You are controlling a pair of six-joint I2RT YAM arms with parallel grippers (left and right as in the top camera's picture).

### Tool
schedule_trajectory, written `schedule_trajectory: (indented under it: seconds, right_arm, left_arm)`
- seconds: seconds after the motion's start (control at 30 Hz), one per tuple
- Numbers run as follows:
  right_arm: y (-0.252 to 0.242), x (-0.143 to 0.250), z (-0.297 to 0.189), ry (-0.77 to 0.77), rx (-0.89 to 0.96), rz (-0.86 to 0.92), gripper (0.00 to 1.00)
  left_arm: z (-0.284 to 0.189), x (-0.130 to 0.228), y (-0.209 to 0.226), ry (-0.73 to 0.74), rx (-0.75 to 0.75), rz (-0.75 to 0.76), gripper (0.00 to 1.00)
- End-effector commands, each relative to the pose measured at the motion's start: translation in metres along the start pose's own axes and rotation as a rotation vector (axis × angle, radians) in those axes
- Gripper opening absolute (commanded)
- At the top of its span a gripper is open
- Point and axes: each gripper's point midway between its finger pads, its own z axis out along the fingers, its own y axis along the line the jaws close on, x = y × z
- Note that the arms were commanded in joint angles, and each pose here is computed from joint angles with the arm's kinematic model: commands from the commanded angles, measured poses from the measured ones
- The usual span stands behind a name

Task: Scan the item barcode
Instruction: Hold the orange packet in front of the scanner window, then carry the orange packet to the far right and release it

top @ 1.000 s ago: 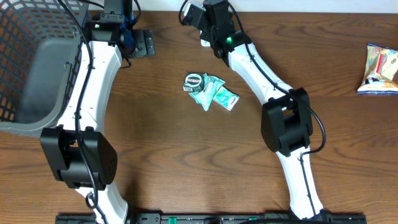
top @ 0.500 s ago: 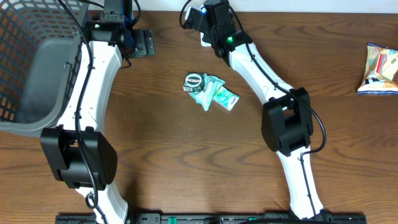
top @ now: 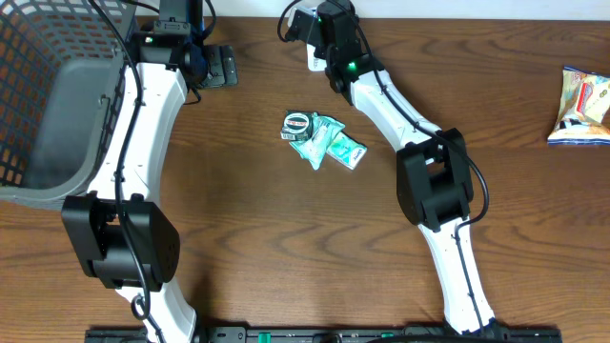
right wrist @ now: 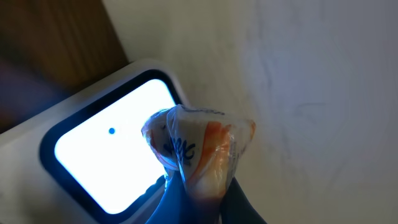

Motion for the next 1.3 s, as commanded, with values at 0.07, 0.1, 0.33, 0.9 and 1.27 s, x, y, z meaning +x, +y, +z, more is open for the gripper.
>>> schedule_trajectory:
  seconds: [0.07, 0.1, 0.33, 0.9, 1.27]
  right_arm:
    - [-0.005, 0.002, -0.002, 0.017, 0.004, 0.026, 0.01]
    - [-0.005, 0.002, -0.002, 0.015, 0.003, 0.031, 0.01]
    - [-0.006, 0.004, -0.002, 0.023, 0.008, 0.032, 0.01]
    - [-0.108, 0.115, -0.034, 0.26, 0.175, 0.474, 0.01]
    - [-0.082, 0.357, -0.085, 0.801, 0.113, 0.968, 0.01]
  left_arm:
    - [-0.012, -0.007, 0.001, -0.031, -0.002, -0.019, 0.98]
    - [-0.012, -0.007, 0.001, -0.031, -0.002, -0.019, 0.98]
    - [-0.012, -0.007, 0.001, -0.031, -0.002, -0.019, 0.98]
    - [-0.012, -0.007, 0.001, -0.031, -0.002, -0.019, 0.98]
    - [-0.012, -0.007, 0.001, -0.031, -0.002, -0.019, 0.97]
